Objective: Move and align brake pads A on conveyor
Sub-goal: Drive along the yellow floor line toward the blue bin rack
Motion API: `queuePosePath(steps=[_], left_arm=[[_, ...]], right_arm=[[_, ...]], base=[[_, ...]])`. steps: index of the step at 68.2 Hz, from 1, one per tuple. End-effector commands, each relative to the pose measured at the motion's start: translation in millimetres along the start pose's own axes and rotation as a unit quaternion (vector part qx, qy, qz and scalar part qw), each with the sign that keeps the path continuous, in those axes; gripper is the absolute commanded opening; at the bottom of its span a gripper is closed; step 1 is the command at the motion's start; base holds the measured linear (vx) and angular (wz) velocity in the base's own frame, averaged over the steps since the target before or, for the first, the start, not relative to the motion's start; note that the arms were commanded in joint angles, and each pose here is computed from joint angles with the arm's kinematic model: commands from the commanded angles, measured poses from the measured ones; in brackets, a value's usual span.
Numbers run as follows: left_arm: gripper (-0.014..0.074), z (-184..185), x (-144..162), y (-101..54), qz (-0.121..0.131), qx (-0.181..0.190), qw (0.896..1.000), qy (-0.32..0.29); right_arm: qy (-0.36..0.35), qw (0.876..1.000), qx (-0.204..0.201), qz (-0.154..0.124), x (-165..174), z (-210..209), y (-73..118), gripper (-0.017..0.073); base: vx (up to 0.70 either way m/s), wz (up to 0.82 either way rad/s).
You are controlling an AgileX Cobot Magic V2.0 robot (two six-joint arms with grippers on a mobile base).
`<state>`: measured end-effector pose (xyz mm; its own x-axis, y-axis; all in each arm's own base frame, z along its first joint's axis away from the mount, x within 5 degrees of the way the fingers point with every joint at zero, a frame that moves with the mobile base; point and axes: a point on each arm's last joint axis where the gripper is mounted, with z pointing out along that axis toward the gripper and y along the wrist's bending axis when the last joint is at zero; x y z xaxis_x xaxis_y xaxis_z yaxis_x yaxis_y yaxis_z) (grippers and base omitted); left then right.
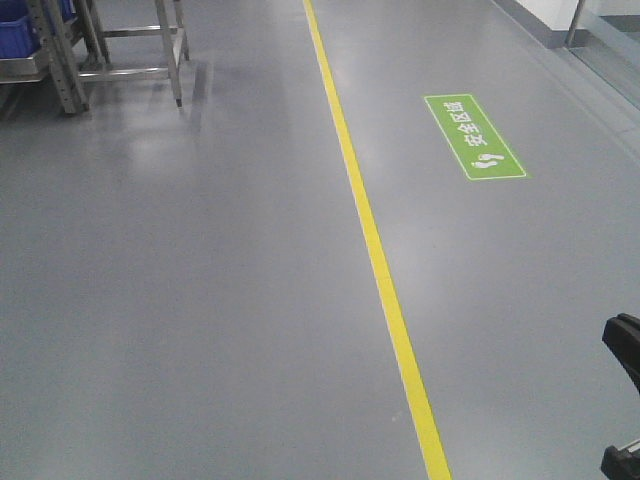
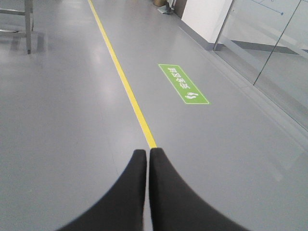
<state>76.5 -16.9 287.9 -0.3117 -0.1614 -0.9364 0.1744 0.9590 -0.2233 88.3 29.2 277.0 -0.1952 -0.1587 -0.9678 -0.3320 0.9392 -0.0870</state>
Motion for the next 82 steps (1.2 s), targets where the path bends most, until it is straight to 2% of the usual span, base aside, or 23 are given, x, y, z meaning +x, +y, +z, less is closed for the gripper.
queuePosePath(steps=[1, 82], left_arm=[[-0.0006, -2.1, -11.5, -5.1, 0.002, 0.021, 0.999, -0.033], [-0.0006, -2.1, -11.5, -5.1, 0.002, 0.021, 0.999, -0.033]], right_arm=[[-0.048, 0.999, 0.005, -0.01, -15.0, -1.8, -1.4, -0.0006], [-0.048, 0.999, 0.005, -0.01, -15.0, -1.8, -1.4, -0.0006]], base=[[0.43, -0.13], [0.51, -0.01]])
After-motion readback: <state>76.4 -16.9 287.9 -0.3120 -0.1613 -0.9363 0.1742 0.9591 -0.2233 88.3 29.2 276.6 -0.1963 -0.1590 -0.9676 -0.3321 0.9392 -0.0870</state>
